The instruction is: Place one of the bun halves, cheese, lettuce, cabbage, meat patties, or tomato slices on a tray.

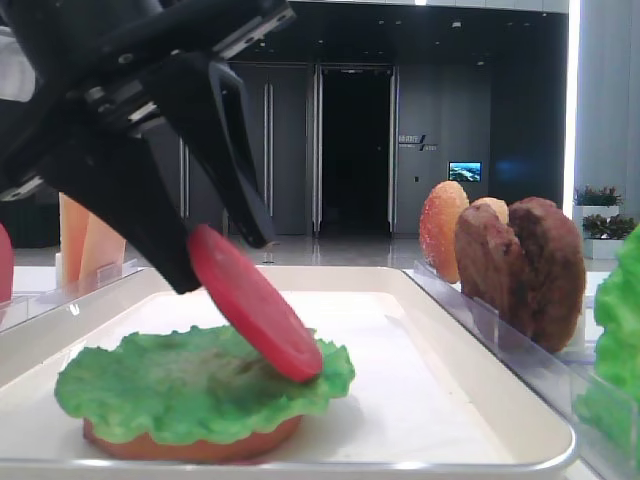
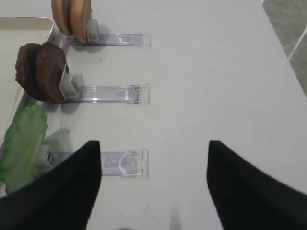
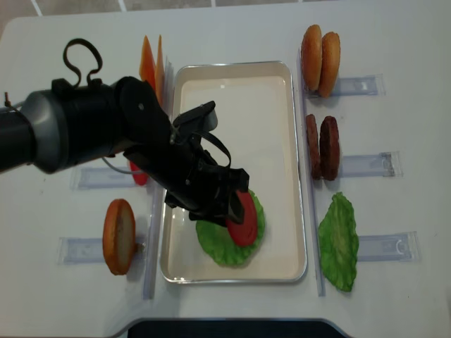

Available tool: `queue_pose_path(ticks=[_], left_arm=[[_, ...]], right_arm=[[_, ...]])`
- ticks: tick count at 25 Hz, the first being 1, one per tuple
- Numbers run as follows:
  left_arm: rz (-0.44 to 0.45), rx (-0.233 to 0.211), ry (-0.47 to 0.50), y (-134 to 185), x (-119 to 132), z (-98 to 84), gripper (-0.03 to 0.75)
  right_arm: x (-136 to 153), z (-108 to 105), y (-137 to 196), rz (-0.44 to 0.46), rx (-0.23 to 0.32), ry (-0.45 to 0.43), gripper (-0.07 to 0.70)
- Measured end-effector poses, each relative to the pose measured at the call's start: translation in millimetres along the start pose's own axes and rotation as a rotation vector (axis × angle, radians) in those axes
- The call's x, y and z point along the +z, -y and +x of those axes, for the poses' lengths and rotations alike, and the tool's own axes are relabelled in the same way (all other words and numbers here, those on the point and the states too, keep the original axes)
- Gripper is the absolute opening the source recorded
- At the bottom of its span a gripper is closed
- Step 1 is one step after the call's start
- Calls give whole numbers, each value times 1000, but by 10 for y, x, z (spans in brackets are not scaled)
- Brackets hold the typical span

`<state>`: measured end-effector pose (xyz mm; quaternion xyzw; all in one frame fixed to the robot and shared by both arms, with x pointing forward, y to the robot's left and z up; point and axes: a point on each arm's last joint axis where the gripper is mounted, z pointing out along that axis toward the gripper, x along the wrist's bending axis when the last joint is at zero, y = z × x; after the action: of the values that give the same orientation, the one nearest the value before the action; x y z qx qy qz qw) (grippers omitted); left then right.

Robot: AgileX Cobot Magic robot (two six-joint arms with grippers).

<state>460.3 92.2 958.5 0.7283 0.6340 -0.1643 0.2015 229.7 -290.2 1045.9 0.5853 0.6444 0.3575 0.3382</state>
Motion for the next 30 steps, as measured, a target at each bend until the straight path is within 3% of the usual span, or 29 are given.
queue_pose_path(ticks=[7,16,23,30], left_arm=[[21,13,-10,19,0,10,374],[19,39,-31,51,-110,4,379],[15,31,-90,81,-252,50,380],[-28,64,-120,129,-448,34,380]], right_arm=[[0,0,0,0,0,0,478],[0,0,0,0,0,0,478],[0,0,0,0,0,0,478],[0,0,0,0,0,0,478]])
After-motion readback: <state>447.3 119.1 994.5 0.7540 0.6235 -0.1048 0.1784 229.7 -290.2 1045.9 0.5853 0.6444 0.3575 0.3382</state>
